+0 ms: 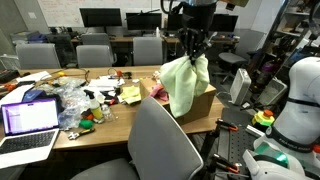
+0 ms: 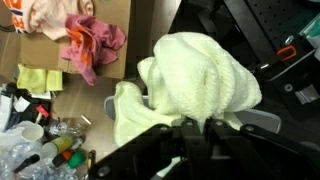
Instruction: Put the green towel, the pink shirt and the peach shirt on the backrest of the chair respectively
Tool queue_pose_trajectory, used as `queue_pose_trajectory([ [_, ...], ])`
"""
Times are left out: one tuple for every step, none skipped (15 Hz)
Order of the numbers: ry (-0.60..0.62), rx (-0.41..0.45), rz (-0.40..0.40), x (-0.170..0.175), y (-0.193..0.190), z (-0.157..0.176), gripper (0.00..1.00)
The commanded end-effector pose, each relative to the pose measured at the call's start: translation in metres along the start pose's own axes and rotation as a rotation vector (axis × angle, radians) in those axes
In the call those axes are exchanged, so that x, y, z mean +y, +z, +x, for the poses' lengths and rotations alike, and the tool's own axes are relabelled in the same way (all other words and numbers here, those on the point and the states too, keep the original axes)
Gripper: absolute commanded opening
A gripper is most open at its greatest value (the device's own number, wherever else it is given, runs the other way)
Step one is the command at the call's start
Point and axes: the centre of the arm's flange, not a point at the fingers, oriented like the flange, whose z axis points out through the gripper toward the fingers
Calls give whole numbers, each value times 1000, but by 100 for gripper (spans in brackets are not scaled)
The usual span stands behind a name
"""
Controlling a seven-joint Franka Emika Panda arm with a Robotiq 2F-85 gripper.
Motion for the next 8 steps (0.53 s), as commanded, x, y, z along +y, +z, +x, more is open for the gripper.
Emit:
queue_pose_trajectory([
  [-116,41,29,-7,-4,-3,2],
  [-144,40,27,-9,-4,-2,2],
  [-164,38,25,-11,-4,-1,2],
  [-185,39,25,-12,-4,0,2],
  [-200,38,20,-13,-4,1,2],
  [-211,41,15,-14,-5,2,2],
  [-217,47,5,-14,-5,3,2],
  [-220,58,-2,-14,-6,4,2],
])
